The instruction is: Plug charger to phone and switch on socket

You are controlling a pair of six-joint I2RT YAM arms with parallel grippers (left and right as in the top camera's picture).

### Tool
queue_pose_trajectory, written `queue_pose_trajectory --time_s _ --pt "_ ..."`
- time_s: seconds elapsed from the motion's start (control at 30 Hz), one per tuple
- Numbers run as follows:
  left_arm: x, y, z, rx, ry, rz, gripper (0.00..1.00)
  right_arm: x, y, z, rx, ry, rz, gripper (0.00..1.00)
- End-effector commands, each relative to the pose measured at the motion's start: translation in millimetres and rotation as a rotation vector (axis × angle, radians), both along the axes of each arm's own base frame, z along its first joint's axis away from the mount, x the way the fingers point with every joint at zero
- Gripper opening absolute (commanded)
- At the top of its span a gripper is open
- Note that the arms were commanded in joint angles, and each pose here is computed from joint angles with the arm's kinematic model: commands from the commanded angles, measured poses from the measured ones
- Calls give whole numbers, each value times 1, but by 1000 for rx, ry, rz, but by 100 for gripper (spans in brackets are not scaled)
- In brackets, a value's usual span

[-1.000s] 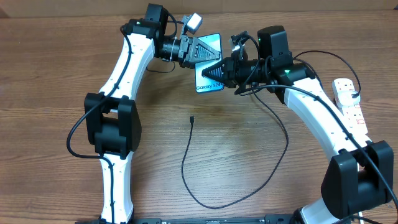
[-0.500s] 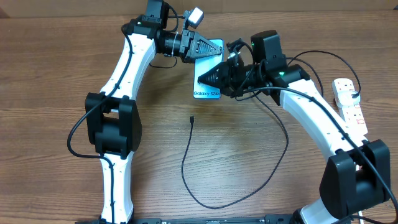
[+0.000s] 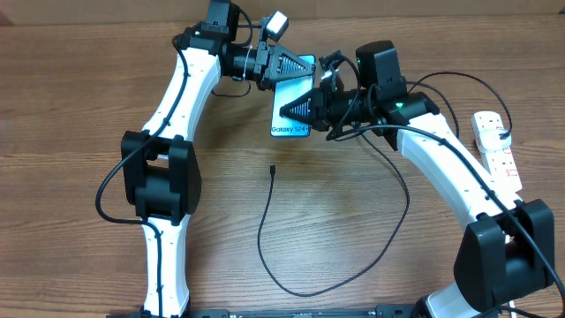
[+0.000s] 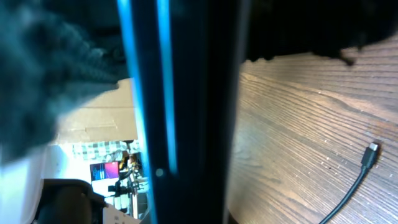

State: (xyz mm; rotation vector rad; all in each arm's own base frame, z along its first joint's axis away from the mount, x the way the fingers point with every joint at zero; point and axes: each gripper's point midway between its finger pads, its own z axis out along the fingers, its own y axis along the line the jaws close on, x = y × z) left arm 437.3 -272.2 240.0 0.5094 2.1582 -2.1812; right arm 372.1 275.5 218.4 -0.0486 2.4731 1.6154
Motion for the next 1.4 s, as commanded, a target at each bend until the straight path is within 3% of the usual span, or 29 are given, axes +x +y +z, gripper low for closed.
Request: queue_pose_trajectory --time_s 0.0,0.1,0.23,0.37,0.4,0.47,0.53,0.57,0.67,0.73,0.93,1.07,1.13,1.23,1.27,1.37 --pt "-8 -5 19 -33 -27 -24 49 11 -3 1 -9 -28 -42 4" --pt "-8 -5 19 -33 -26 -25 50 18 -7 3 -6 -40 -64 4" --pt "-8 -5 19 -33 -27 -25 40 23 -14 4 -4 -34 -89 4" --pt "-8 -5 19 -33 -28 -24 22 21 -14 1 -11 -23 -86 4" --pt "-8 -5 19 -33 -28 -24 14 21 -12 1 -10 -23 -83 11" --pt "-8 -5 19 -33 -27 -25 4 20 -12 1 -11 -23 -82 41" --pt "-8 -5 19 -33 -27 -24 4 20 -12 1 -11 -25 -81 74" --pt "-8 -5 19 -33 -26 -24 4 20 -12 1 -12 -29 -79 83" --pt "-8 -5 19 -27 -2 -24 4 18 -15 -3 -25 -19 -74 88" --pt "-7 -3 19 -24 11 -20 4 14 -19 -9 -44 -3 -64 86" --pt "-4 1 19 -23 14 -10 4 -3 -26 -12 -29 27 10 30" --pt "-4 1 19 -18 39 -12 4 -1 -26 -11 -26 10 11 17" --pt "-5 0 19 -18 39 -13 4 0 -26 -10 -23 1 11 4" --pt "-5 0 19 -18 40 -13 7 -1 -26 -11 -32 -43 33 4" --pt "-5 0 19 -18 40 -13 18 -3 -26 -12 -43 -73 55 4" --pt "-5 0 19 -17 44 -14 29 -7 -28 -16 -60 -105 85 4"
